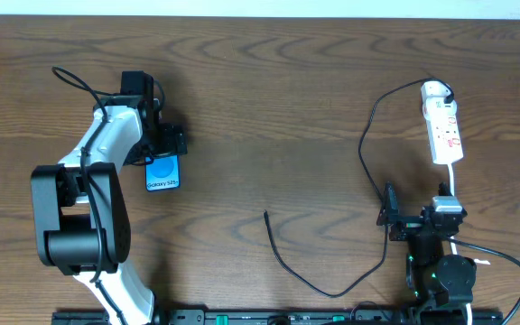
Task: Plug charger to phone and switch on socket
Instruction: 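Lower the open left gripper down around the phone, then close the left gripper on the phone's sides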
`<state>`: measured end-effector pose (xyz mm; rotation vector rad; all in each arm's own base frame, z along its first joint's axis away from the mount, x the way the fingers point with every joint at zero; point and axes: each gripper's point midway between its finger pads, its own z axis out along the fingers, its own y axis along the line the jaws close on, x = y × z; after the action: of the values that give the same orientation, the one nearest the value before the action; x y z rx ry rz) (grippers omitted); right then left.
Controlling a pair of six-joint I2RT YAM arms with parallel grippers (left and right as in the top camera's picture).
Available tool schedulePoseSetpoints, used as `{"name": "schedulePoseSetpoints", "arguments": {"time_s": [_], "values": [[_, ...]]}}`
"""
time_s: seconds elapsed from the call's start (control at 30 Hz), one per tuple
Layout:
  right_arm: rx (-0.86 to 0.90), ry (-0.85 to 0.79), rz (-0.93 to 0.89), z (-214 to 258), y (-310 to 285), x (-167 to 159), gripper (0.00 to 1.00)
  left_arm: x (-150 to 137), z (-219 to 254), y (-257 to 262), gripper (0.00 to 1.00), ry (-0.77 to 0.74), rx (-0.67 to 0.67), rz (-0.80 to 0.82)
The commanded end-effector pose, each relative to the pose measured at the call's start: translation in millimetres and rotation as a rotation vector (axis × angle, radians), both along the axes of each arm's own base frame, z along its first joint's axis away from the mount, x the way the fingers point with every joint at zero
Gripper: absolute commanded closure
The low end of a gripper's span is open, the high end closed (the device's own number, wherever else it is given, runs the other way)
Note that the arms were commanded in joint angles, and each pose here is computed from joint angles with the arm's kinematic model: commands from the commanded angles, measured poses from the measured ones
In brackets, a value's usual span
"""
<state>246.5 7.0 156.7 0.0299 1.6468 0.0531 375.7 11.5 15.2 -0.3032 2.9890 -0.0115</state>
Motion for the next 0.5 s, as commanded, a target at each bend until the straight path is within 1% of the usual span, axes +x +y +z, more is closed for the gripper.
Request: {"name": "schedulePoseSetpoints", "arguments": {"time_s": [0.0,0.47], "values": [[-0.009,-0.004,-0.002,1,0,0,0.01,-3,-8,1,0.02,0.022,0.012,0.004],[-0.009,-0.004,-0.002,1,0,0,0.01,-3,-20,1,0.02,0.043,0.011,0.003]]}}
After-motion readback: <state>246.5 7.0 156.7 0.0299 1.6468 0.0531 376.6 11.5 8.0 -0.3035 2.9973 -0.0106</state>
